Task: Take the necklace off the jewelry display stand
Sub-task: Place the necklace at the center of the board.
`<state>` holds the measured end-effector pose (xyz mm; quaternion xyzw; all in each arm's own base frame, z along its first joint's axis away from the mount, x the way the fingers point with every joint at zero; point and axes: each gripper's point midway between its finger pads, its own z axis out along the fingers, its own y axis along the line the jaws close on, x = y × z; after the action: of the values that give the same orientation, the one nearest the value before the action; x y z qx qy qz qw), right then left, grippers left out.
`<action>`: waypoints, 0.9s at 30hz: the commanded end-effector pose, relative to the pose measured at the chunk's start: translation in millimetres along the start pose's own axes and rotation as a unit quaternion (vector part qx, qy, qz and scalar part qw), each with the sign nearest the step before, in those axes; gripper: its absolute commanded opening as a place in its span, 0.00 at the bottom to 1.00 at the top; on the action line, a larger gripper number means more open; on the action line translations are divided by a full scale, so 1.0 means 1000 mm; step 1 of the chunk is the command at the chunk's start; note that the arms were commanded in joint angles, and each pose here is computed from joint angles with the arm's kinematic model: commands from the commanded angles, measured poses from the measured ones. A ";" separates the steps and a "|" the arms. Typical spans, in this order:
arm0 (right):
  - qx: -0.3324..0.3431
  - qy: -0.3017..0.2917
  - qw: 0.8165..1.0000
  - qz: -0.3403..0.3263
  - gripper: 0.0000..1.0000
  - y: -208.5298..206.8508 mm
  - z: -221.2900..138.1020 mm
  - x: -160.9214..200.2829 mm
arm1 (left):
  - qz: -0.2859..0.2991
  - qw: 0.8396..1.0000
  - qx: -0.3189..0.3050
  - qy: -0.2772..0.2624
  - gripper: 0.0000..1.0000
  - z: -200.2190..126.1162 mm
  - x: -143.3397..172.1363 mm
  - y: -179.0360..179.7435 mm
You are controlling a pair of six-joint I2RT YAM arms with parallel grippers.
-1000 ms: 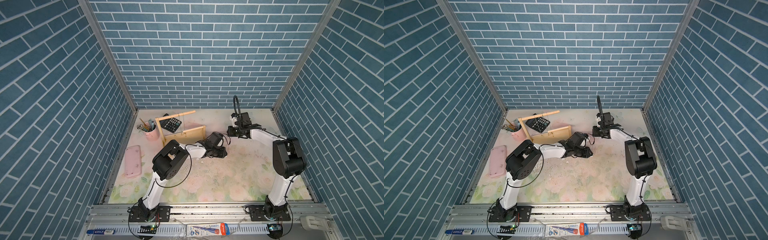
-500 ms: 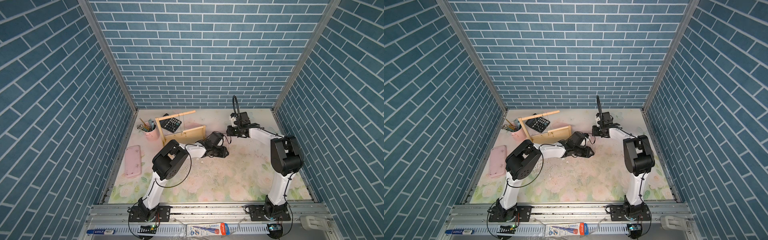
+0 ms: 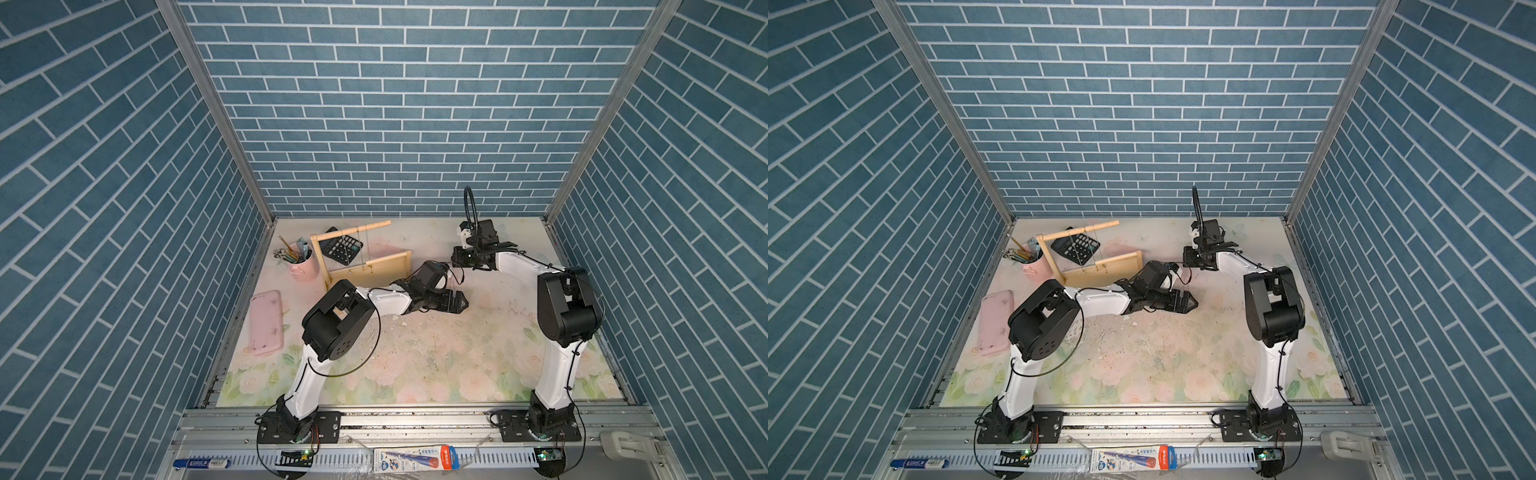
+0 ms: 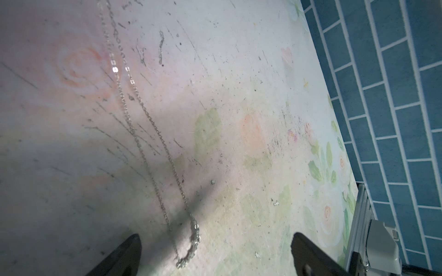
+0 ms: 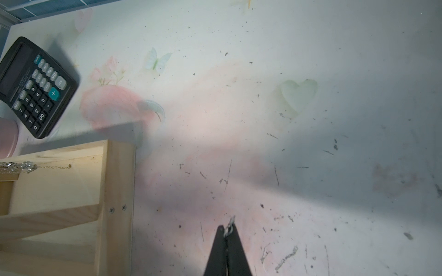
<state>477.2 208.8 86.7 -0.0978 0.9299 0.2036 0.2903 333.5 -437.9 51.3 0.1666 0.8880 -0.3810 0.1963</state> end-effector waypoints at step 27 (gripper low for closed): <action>-0.008 0.026 1.000 0.005 0.00 -0.011 0.030 -0.003 | -0.021 1.000 0.004 0.008 0.99 -0.007 0.006 0.001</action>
<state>493.1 210.1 60.8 -0.0918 0.9380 0.2045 0.2645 332.3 -438.1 52.3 0.1593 0.8871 -0.3879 0.1927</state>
